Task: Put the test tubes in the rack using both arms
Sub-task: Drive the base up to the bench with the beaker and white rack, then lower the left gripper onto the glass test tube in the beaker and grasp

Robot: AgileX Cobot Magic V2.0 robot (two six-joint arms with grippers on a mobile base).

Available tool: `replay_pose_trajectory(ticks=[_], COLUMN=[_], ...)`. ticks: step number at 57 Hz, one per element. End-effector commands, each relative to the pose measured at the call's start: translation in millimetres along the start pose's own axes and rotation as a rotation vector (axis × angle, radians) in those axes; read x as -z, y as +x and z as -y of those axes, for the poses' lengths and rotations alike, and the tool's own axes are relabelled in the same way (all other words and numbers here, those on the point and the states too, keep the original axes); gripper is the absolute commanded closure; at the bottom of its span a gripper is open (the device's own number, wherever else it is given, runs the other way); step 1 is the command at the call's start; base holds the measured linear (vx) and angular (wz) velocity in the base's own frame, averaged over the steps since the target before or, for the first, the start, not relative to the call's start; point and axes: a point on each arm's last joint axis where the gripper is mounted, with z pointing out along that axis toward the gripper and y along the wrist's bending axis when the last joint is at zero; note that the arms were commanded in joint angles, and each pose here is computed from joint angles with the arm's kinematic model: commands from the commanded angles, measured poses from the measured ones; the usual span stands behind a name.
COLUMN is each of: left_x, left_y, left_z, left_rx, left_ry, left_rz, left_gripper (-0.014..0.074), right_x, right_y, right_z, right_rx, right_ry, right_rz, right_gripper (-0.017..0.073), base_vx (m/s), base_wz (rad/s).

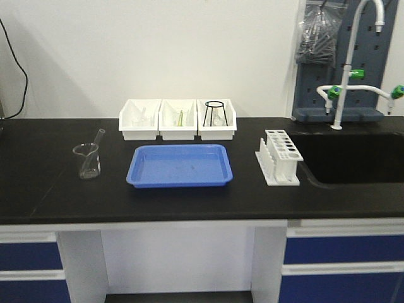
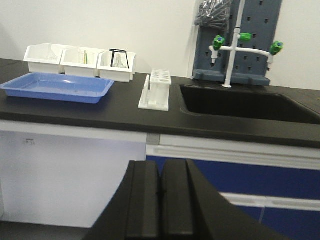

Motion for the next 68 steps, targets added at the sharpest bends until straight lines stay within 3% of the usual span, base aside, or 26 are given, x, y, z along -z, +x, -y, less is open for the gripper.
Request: replay_pose_trajectory(ticks=[1, 68], left_x=[4.3, 4.3], left_y=[-17.6, -17.6], left_z=[0.7, 0.7], left_rx=[0.013, 0.013], left_ry=[0.009, 0.009], left_rz=[0.12, 0.12], left_gripper=[0.0598, 0.0598], right_x=[0.4, 0.4], right_y=[-3.5, -3.6], right_z=[0.7, 0.7], right_rx=[0.021, 0.021], right_ry=[0.015, 0.015], right_rz=[0.078, 0.079], right_gripper=[0.0568, 0.0568], base_vx=[0.54, 0.43], base_wz=[0.1, 0.0])
